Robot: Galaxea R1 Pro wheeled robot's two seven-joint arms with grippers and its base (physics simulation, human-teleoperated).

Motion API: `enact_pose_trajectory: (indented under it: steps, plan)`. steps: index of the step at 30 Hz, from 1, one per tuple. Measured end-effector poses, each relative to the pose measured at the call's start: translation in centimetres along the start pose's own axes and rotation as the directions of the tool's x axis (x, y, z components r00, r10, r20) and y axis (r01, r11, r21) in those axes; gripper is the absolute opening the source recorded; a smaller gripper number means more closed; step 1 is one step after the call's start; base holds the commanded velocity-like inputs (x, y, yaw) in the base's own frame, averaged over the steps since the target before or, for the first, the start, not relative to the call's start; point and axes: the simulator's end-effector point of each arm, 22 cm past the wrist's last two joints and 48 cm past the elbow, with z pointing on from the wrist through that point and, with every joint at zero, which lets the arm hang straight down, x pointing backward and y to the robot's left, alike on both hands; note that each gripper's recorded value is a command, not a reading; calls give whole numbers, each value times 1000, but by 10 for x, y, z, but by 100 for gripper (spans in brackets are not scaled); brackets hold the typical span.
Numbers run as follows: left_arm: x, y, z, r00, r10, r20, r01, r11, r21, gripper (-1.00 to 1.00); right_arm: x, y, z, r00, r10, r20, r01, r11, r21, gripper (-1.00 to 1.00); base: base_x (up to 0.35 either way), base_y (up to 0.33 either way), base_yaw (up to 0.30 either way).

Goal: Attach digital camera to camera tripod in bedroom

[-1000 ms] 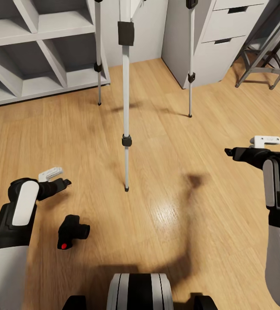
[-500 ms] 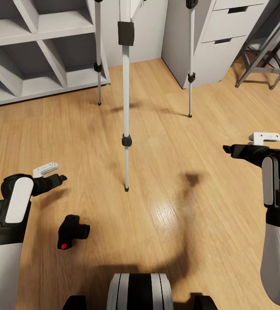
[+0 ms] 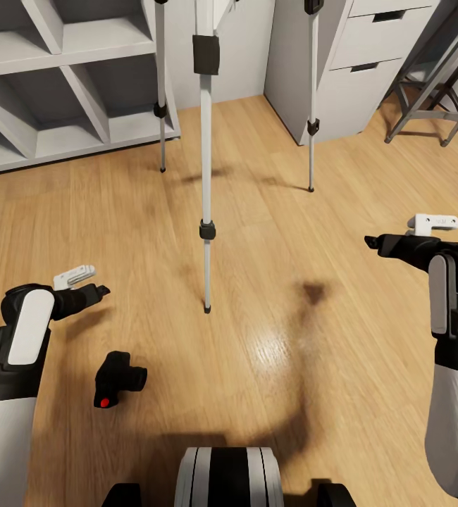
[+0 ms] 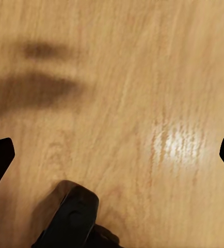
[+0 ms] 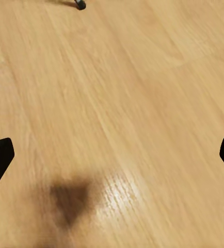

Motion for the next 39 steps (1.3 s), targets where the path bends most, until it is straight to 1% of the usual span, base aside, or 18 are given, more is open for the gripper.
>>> enact_pose_trajectory:
  steps: [10, 11, 12, 14, 15, 17, 18, 20, 21, 23, 26, 32, 39]
  plan:
    - [-8, -5, -2, 1000, -8, 9, 8, 1000, 15, 100, -36, 1, -4, 998, 12, 59, -12, 1000, -2, 100, 0, 0, 0]
    - [-13, -9, -2, 1000, -15, 12, 14, 1000, 28, 100, -51, 1, -7, 996, 17, 84, -16, 1000, -3, 100, 0, 0, 0]
    - [-13, -10, -2, 1000, -15, 12, 14, 1000, 28, 100, -51, 1, -7, 996, 17, 85, -17, 1000, -3, 100, 0, 0, 0]
    - [-19, -13, -2, 1000, -22, 13, 21, 999, 39, 100, -69, 1, -10, 993, 23, 114, -23, 1000, -4, 100, 0, 0, 0]
    - [-19, -13, -2, 1000, -22, 13, 21, 999, 39, 100, -70, 1, -10, 993, 23, 115, -23, 1000, -4, 100, 0, 0, 0]
    - [-23, -15, -1, 1000, -29, 10, 28, 999, 45, 100, -88, 1, -13, 989, 30, 143, -30, 1000, -5, 100, 0, 0, 0]
    - [-23, -15, -1, 1000, -29, 10, 29, 999, 45, 100, -88, 1, -13, 989, 30, 143, -30, 1000, -5, 100, 0, 0, 0]
    - [-28, -17, 0, 999, -34, 7, 33, 998, 49, 100, -103, 1, -14, 986, 37, 164, -37, 999, -8, 100, 0, 0, 0]
    - [-30, -19, 1, 999, -34, 7, 33, 998, 51, 100, -109, 2, -15, 985, 41, 171, -40, 999, -10, 100, 0, 0, 0]
    - [-24, -15, 4, 1000, -30, -1, 30, 999, 44, 100, -116, 12, -19, 981, 45, 188, -39, 999, -34, 100, 0, 0, 0]
    - [-22, -13, 4, 1000, -20, 9, 19, 999, 46, 100, -117, 17, -20, 980, 49, 191, -42, 998, -42, 100, 0, 0, 0]
    - [-10, -7, 9, 999, -32, 5, 32, 999, 39, 100, -117, 17, -20, 980, 49, 191, -42, 998, -42, 100, 0, 0, 0]
    - [-10, -7, 9, 999, -32, 5, 32, 999, 39, 100, -117, 17, -20, 980, 49, 191, -42, 998, -42, 100, 0, 0, 0]
